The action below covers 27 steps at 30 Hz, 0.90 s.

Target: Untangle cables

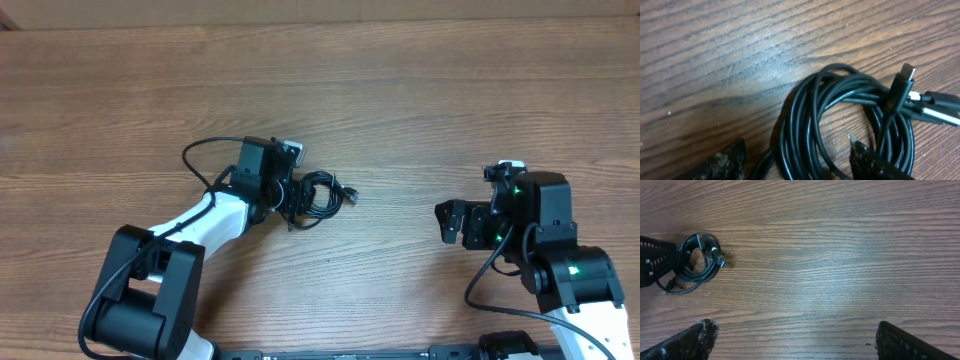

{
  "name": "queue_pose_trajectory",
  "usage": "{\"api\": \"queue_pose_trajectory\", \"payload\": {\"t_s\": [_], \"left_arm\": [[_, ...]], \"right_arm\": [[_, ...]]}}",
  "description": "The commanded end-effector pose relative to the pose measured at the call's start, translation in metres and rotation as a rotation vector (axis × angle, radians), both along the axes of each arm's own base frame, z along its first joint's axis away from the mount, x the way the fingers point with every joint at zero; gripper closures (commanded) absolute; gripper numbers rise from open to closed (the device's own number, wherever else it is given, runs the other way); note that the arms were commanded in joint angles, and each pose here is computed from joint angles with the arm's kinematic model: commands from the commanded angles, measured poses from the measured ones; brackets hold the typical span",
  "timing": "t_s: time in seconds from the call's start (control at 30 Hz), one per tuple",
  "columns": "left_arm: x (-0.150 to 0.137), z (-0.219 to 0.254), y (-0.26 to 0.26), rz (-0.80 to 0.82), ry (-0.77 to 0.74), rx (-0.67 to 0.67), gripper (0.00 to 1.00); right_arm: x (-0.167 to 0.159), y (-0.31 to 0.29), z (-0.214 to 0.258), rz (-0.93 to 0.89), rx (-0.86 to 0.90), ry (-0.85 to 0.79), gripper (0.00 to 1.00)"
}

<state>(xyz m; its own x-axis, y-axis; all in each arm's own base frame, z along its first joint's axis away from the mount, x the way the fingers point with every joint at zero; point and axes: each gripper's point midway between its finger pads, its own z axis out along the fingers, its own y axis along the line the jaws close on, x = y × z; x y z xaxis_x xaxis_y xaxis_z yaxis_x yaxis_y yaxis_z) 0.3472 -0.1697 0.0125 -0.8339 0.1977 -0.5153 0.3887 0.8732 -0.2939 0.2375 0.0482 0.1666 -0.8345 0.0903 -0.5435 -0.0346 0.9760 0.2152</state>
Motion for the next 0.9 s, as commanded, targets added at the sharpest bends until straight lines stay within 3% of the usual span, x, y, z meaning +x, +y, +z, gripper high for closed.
{"api": "queue_pose_trajectory", "payload": {"t_s": [0.0,0.2,0.33,0.7,0.8,0.87], "left_arm": [[0.005,0.001,-0.006,-0.005,-0.007,-0.018,0.35],[0.001,0.0,-0.013,-0.022,-0.015,-0.001,0.39],[0.005,-0.004,-0.008,0.007,-0.047,0.085,0.43],[0.002,-0.007,-0.004,0.016,-0.038,0.115,0.67],[0.002,-0.007,-0.005,0.014,-0.035,0.113,0.8],[0.003,-0.006,-0.005,0.014,-0.039,0.111,0.83]], "right_arm": [[0.005,0.0,0.011,-0.007,0.007,-0.032,0.0],[0.006,0.0,0.012,-0.007,0.007,-0.037,0.0],[0.006,0.0,0.012,-0.007,0.008,-0.039,0.0],[0.006,0.002,0.013,0.001,0.017,-0.039,0.0],[0.004,0.009,0.014,0.025,0.051,-0.036,0.0],[0.004,0.011,0.014,0.034,0.063,-0.036,0.0]]}}
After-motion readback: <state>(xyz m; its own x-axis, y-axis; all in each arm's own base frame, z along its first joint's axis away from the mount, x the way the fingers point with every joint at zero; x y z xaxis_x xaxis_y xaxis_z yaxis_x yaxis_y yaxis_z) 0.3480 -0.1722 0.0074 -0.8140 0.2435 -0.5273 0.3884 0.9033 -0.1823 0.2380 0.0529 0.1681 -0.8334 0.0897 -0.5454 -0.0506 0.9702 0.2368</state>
